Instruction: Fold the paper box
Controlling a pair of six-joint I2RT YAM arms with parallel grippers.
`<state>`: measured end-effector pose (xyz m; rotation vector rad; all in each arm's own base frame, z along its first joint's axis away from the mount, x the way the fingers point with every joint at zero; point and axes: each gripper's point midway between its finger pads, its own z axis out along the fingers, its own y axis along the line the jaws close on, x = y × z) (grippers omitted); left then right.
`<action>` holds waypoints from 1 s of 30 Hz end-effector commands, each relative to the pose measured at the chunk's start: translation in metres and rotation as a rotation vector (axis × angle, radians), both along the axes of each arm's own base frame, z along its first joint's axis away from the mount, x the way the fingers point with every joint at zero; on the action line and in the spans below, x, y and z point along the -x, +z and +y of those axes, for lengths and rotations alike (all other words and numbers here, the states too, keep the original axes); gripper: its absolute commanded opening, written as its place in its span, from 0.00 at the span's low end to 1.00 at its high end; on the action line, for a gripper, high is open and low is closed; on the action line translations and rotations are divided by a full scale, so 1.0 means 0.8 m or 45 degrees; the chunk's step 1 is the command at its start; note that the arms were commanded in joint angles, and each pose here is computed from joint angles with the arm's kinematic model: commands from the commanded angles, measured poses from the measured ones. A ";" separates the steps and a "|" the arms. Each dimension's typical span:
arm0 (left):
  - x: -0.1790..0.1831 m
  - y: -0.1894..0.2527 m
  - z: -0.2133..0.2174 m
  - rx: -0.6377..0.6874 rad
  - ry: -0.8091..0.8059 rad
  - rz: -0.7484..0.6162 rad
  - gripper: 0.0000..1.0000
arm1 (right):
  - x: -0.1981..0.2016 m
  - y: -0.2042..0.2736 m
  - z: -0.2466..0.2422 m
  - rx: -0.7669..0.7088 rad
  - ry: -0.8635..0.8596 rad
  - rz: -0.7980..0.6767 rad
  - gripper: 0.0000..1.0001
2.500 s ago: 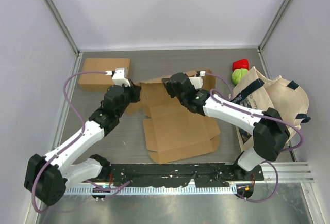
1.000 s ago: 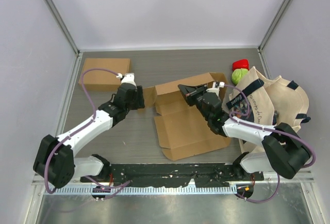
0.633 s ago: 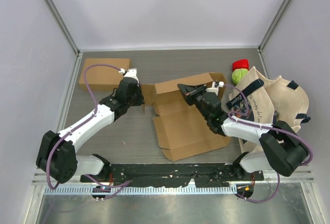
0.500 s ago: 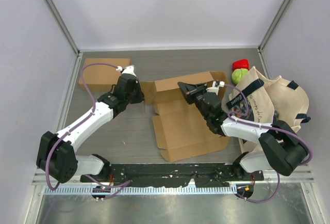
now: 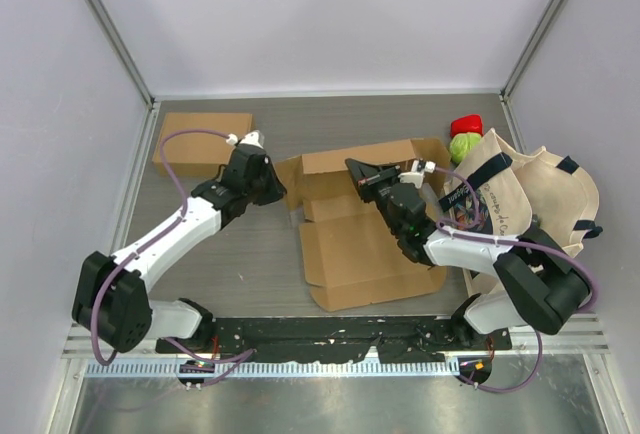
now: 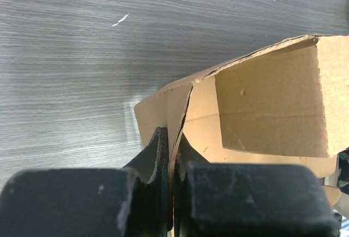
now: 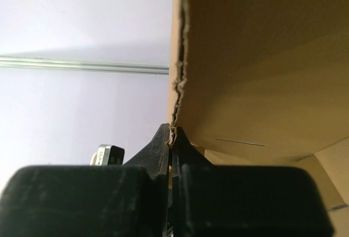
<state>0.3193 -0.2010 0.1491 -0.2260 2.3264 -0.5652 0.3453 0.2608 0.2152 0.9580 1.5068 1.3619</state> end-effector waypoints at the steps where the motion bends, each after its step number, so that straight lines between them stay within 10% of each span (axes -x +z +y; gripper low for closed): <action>1: -0.035 0.093 -0.004 0.066 0.010 -0.374 0.00 | 0.018 -0.004 0.035 0.116 0.152 -0.027 0.01; 15: -0.084 0.114 0.040 0.185 0.069 -0.195 0.00 | 0.009 -0.021 0.072 0.161 0.278 -0.158 0.01; 24: -0.025 0.097 -0.031 0.390 -0.168 -0.187 0.00 | 0.011 -0.029 0.055 0.223 0.248 -0.170 0.01; 30: -0.027 0.076 0.001 0.130 -0.144 -0.120 0.00 | -0.024 -0.016 0.039 0.283 0.225 -0.173 0.02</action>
